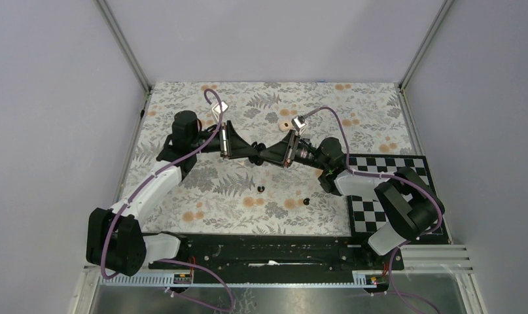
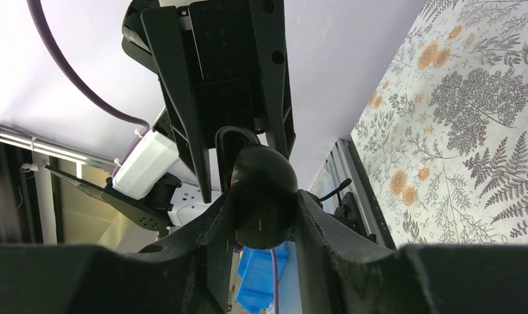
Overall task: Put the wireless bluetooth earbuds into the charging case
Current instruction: Open the charging case.
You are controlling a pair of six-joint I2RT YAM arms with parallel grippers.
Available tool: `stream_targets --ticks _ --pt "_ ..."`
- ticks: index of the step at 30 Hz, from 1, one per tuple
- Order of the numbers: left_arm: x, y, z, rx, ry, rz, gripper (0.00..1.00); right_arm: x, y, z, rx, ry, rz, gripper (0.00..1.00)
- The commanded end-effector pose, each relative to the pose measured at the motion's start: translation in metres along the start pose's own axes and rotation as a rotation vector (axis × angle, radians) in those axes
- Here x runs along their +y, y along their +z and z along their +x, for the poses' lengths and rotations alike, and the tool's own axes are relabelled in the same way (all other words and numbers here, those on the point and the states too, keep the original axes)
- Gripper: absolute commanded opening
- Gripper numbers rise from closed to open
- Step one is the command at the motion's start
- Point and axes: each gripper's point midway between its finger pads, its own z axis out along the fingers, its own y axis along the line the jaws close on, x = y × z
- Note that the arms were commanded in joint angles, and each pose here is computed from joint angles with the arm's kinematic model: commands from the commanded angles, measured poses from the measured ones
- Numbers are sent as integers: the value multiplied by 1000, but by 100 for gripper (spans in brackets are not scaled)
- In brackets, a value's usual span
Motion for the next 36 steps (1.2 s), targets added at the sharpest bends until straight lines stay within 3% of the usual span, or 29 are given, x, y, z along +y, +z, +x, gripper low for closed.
stream_targets --ticks 1,6,18,22,26,30,36 --pt "-12 0 -16 -41 62 27 49 11 0 -2 1 -39 -55 0" --pt "-12 0 -16 -45 56 30 49 12 -1 -1 0 -36 -58 0" --pt "-7 -4 -14 -55 44 11 25 14 -2 -1 -1 -41 -64 0" --pt "-4 -3 -13 -46 43 4 43 17 -2 -1 -1 -46 -70 0" --pt "-2 -3 -12 -38 43 4 43 19 -2 -1 0 -47 -73 0" --pt "-2 -3 -10 -37 40 5 32 19 -2 -2 2 -47 -74 0" --pt "-2 -3 -9 -31 42 12 39 18 -1 -2 2 -45 -73 0"
